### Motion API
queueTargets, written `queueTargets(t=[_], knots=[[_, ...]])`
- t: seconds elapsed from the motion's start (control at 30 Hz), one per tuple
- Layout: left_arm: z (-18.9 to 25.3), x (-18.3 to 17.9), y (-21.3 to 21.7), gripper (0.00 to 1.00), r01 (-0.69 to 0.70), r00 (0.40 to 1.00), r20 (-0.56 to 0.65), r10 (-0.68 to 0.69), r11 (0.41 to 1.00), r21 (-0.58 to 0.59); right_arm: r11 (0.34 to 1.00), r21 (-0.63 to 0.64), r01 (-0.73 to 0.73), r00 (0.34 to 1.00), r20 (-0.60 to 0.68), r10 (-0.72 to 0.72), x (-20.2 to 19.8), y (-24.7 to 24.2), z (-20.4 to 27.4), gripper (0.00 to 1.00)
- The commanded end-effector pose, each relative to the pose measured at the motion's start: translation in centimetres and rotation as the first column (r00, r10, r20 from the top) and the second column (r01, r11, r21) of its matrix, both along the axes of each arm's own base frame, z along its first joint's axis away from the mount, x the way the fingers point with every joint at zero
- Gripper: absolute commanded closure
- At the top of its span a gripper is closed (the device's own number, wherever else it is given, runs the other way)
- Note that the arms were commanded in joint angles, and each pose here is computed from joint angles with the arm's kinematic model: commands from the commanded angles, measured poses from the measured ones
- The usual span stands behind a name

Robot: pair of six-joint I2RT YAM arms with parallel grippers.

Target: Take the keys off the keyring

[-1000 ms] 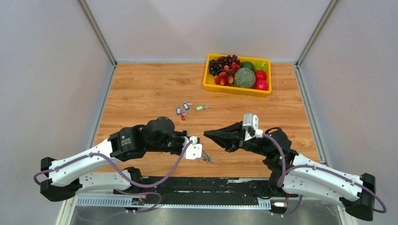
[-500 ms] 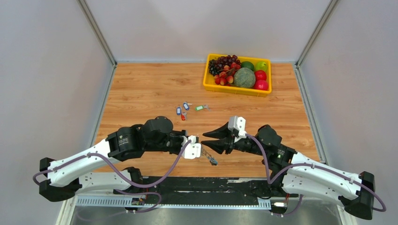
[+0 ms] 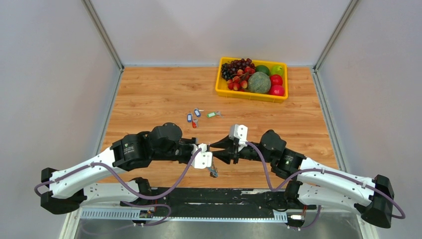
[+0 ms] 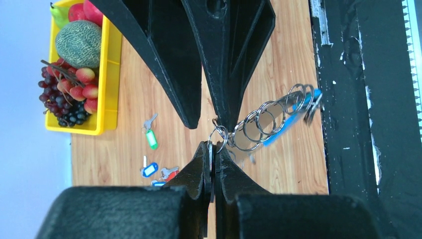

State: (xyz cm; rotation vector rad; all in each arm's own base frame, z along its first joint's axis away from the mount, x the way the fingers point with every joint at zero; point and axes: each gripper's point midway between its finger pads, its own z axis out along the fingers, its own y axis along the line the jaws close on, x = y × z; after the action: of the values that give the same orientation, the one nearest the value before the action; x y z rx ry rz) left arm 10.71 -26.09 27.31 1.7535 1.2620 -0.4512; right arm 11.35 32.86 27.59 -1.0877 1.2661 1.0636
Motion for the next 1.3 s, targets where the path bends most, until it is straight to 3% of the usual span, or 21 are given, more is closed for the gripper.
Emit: queueTargets(t=[0.0,0.17,0.37,0.5,0.6,0.73,1.07,1.27], knots=[[2.6,0.0,-0.6,1.00,0.018,0.999,0.028,-0.016,0.997,-0.075,0.997,0.064,-0.046,0.998,0.052,0.043,-0.7,0.7,3.1,0.65],[2.4,0.2,-0.6,1.00,0.013,0.999,0.037,-0.011,0.998,-0.060,0.996,0.062,-0.066,0.996,0.059,0.063,-1.1,0.9,3.1,0.86],[2.2,0.3,-0.4,1.00,0.007,0.999,0.039,-0.005,0.999,-0.046,0.993,0.070,-0.099,0.993,0.078,0.094,-1.9,0.8,3.4,0.72],[2.4,0.3,-0.3,1.00,0.004,0.999,0.043,-0.001,0.999,-0.050,0.993,0.066,-0.097,0.992,0.092,0.091,-2.1,0.7,3.2,0.71],[2.4,0.4,-0.3,1.00,0.001,0.999,0.044,0.001,0.999,-0.049,0.992,0.062,-0.111,0.990,0.097,0.105,-2.4,0.9,3.2,0.77],[2.7,0.5,-0.3,1.00,-0.003,0.999,0.046,0.006,0.999,-0.052,0.994,0.045,-0.105,0.991,0.092,0.100,-2.3,1.2,3.0,0.99],[2.0,0.6,0.3,1.00,-0.023,0.998,0.053,0.025,0.999,-0.046,0.994,0.108,0.023,0.997,0.070,-0.031,-0.9,-0.7,4.7,1.00],[0.8,0.6,0.4,1.00,-0.030,0.999,0.037,0.031,0.999,-0.037,0.959,0.274,0.075,0.995,0.045,-0.091,-0.9,-3.0,8.3,1.00]])
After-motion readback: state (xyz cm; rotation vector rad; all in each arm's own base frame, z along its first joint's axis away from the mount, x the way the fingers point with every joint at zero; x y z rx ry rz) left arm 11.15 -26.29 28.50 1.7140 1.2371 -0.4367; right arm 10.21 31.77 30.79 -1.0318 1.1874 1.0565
